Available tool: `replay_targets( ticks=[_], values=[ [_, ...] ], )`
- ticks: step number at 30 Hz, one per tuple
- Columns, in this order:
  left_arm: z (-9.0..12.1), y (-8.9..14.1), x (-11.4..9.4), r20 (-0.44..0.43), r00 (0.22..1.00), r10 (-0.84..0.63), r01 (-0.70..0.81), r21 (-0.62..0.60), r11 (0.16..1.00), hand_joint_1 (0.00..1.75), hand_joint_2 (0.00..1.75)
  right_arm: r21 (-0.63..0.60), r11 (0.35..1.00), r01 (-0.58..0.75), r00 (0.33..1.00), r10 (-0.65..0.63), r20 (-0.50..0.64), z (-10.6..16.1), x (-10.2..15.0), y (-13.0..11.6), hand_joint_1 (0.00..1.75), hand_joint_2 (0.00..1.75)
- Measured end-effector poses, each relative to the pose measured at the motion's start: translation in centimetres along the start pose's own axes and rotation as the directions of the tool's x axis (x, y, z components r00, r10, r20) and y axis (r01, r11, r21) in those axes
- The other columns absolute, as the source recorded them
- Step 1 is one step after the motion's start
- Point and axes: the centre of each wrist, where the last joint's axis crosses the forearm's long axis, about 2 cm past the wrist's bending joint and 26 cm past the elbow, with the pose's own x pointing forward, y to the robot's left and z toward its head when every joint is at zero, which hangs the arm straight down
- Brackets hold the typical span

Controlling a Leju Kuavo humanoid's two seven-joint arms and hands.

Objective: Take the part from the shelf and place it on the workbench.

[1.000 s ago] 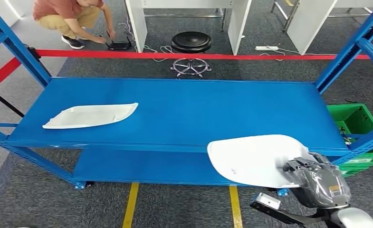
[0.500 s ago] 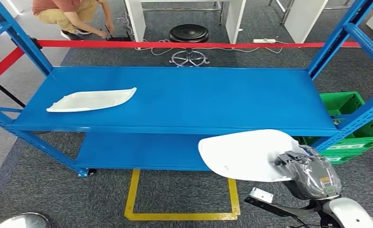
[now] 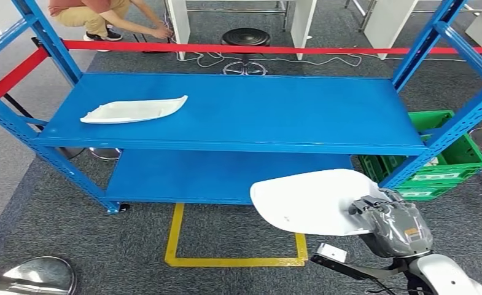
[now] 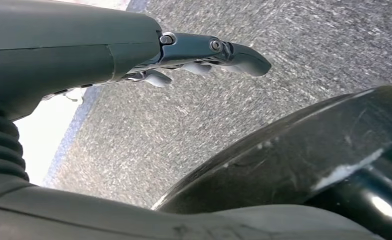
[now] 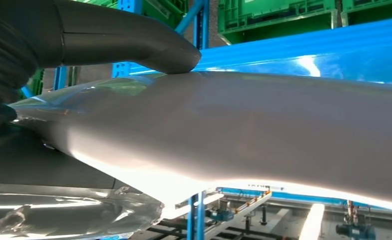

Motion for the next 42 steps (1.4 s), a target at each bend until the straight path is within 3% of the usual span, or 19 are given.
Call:
replay_targets(
  ticks=[21, 42],
  values=[
    [0.0, -0.2, -0.4, 0.002, 1.0, 0.019, -0.019, 0.006, 1.0, 0.0, 1.75, 0.09, 0.99, 0.112, 0.994, -0.11, -0.028, 1.1, 0.0, 0.4, 1.75, 1.75],
    [-0.2, 0.9, -0.4, -0.002, 0.998, 0.057, -0.057, 0.017, 0.998, 0.0, 1.75, 0.096, 0.986, 0.137, 0.99, -0.139, 0.013, -1.2, 0.6, 0.7, 1.75, 1.75]
  ],
)
